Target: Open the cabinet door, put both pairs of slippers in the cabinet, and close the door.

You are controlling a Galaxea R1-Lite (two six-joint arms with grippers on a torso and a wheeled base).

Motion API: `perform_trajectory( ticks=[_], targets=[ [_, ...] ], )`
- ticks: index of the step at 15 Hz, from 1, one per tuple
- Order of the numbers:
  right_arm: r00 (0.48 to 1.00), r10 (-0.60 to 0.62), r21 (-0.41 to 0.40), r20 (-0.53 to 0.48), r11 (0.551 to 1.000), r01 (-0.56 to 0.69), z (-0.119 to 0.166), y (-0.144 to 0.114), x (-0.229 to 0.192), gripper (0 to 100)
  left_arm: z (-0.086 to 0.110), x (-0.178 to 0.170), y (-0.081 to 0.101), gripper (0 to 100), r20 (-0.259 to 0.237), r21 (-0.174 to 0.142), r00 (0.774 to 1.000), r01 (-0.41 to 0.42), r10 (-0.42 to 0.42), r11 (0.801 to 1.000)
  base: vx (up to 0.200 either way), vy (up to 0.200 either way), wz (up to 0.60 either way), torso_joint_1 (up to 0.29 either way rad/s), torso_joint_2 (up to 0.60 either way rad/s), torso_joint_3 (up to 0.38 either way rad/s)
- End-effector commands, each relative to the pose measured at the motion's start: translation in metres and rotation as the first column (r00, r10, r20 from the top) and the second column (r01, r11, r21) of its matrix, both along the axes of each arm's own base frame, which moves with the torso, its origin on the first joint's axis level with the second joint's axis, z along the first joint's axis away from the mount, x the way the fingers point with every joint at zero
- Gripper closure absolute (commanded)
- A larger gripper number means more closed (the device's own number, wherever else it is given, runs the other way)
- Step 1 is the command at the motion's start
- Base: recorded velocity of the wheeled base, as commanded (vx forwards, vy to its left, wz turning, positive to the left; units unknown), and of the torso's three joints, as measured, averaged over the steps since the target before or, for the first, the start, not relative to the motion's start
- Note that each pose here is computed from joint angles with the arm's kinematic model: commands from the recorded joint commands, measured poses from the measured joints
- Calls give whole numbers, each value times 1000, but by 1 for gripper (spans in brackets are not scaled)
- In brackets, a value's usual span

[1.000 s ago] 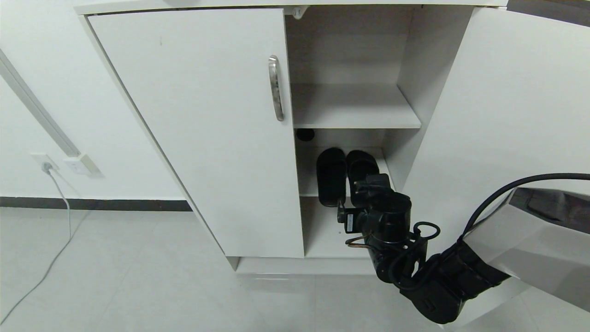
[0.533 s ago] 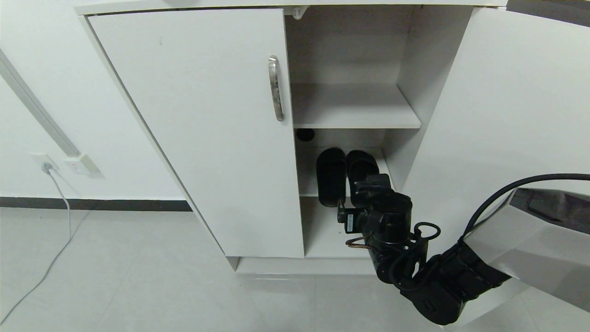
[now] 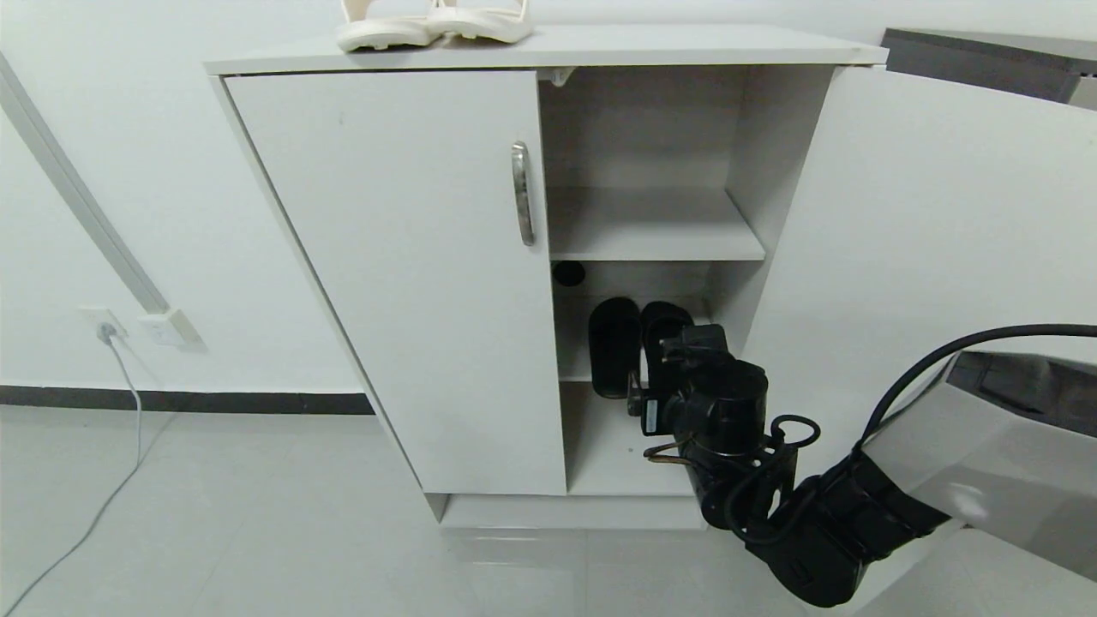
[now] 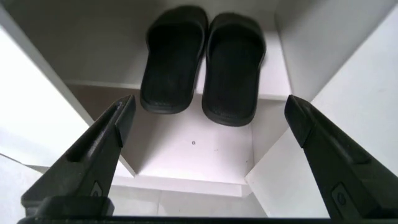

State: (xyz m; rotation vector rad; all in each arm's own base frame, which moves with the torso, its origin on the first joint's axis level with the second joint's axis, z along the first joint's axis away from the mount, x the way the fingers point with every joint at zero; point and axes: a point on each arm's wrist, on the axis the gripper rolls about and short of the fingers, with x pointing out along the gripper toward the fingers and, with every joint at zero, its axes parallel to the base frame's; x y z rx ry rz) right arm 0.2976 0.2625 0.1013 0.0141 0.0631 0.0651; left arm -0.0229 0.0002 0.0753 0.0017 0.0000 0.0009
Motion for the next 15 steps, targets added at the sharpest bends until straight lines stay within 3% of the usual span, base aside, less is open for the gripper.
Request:
perform_trajectory(
  ticks=[1, 5, 15],
  targets=[
    [1000, 0, -2, -3, 1000, 0, -2, 0, 0, 0, 0, 0, 0, 100, -2, 0, 1000, -1, 1, 1000, 0, 0, 0, 2, 12, 193],
    [1000, 1, -5, 6, 1000, -1, -2, -1, -2, 0, 0, 0, 0, 100, 0, 0, 1000, -4, 4, 1000, 0, 0, 0, 0, 0, 170],
    [1000, 4, -12, 0, 1000, -4, -4, -1, -3, 0, 0, 0, 0, 100, 0, 0, 1000, -2, 2, 1000, 0, 0, 0, 0, 0, 0]
  ],
)
